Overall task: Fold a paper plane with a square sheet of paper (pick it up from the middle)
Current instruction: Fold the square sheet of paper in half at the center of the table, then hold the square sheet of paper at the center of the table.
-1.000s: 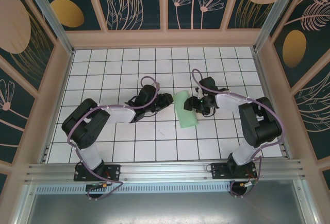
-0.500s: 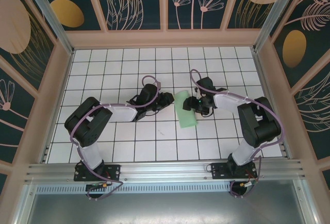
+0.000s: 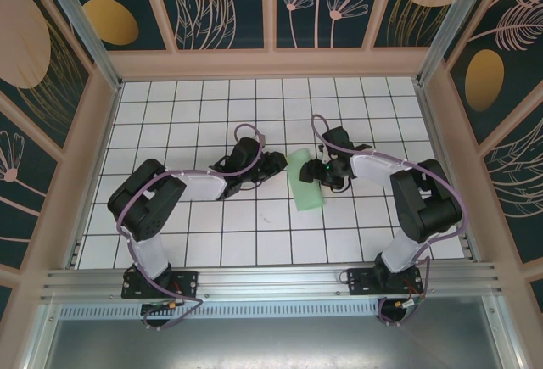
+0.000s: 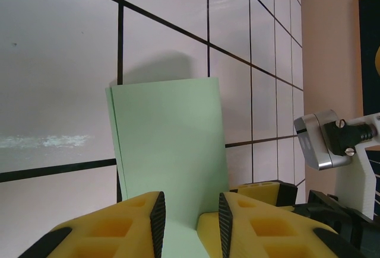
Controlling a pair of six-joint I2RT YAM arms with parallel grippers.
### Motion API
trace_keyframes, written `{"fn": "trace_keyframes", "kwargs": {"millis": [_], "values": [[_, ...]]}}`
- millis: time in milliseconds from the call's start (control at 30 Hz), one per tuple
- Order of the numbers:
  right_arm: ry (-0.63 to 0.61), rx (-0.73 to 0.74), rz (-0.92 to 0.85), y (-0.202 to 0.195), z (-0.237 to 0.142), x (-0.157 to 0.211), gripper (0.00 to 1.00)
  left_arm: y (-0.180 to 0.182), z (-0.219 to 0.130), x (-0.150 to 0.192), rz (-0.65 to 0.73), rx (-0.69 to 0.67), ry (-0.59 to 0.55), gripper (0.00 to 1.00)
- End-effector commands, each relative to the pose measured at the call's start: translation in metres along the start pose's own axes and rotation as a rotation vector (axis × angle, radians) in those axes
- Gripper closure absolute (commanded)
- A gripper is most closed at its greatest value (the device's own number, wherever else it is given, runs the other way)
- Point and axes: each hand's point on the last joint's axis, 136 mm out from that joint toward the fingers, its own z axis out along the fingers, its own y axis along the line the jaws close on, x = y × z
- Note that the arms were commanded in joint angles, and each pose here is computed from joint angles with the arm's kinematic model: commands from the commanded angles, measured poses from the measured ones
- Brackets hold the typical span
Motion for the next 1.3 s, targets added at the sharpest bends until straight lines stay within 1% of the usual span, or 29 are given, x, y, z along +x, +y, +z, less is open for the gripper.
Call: {"fn": "trace_keyframes", "kwargs": {"millis": [0,133,333,700,1000,1033,1067,1133,1233,1267], "values": [[0.049,0.026,-0.033,-0.003,0.016,0.009,0.26,-0.006,0.007,0.001,-0.005,0.017,0.021,0.67],[0.053,0.038,-0.038,-0.006,0.017,0.010,0.26,-0.008,0.009,0.002,-0.005,0.023,0.028,0.70],[0.085,0.073,-0.057,-0.012,0.024,0.017,0.27,-0.008,0.013,0.002,-0.014,0.019,0.035,0.70],[0.078,0.150,-0.062,-0.025,0.024,0.015,0.27,-0.009,0.023,0.008,-0.011,0.010,0.057,0.72],[0.083,0.161,-0.057,-0.029,0.027,0.017,0.28,-0.004,0.026,0.013,-0.018,-0.003,0.076,0.74],[0.082,0.162,-0.054,-0.029,0.028,0.017,0.28,0.001,0.028,0.016,-0.021,-0.016,0.084,0.76],[0.080,0.165,-0.049,-0.030,0.028,0.016,0.28,-0.007,0.030,0.013,-0.015,-0.007,0.083,0.79],[0.084,0.164,-0.046,-0.030,0.029,0.017,0.29,-0.006,0.034,0.015,-0.004,-0.032,0.092,0.82],[0.087,0.167,-0.045,-0.031,0.031,0.017,0.29,-0.001,0.040,0.021,-0.015,-0.060,0.111,0.89],[0.086,0.172,-0.045,-0.032,0.031,0.018,0.29,0.001,0.041,0.022,-0.018,-0.069,0.115,0.93]]}}
